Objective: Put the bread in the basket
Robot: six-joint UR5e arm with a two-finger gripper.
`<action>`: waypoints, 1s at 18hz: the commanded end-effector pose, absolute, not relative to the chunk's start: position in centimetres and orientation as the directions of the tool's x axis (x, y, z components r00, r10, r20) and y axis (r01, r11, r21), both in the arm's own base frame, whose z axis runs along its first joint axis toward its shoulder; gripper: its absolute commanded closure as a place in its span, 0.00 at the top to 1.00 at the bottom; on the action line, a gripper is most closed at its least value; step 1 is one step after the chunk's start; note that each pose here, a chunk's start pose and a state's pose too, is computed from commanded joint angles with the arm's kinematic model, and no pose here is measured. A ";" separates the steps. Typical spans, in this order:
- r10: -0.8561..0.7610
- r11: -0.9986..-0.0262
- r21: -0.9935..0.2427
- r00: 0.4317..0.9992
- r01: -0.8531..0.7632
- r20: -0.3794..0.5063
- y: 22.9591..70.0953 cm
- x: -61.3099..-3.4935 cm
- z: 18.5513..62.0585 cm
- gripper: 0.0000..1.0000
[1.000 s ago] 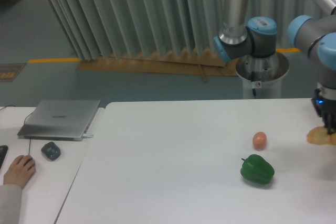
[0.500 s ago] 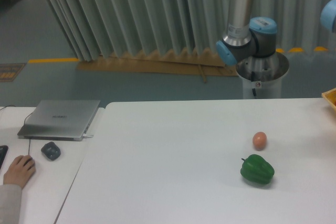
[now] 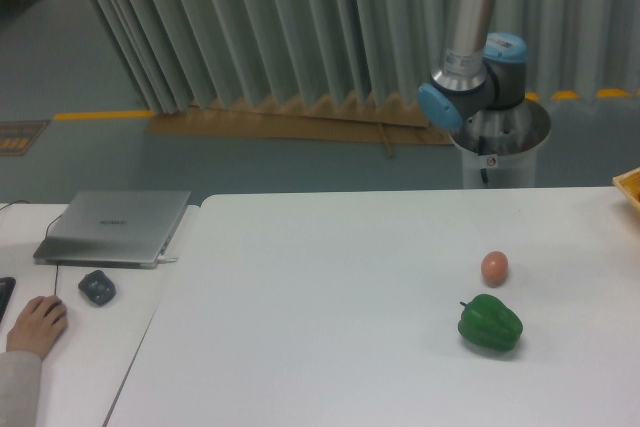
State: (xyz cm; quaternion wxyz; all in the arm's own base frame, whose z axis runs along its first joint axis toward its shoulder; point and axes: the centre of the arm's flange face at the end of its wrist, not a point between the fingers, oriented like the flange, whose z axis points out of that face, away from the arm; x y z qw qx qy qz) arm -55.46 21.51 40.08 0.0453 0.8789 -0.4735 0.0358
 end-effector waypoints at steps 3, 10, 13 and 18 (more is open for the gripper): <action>-0.843 -0.528 0.037 0.528 -0.849 0.103 20.5 -56.0 40.0 0.41; -0.846 -0.524 0.072 0.528 -0.849 0.072 20.4 -56.3 39.9 1.00; -0.847 -0.523 0.065 0.527 -0.850 0.066 20.6 -56.3 39.9 1.00; -0.847 -0.523 0.061 0.527 -0.850 0.067 20.8 -56.1 39.8 1.00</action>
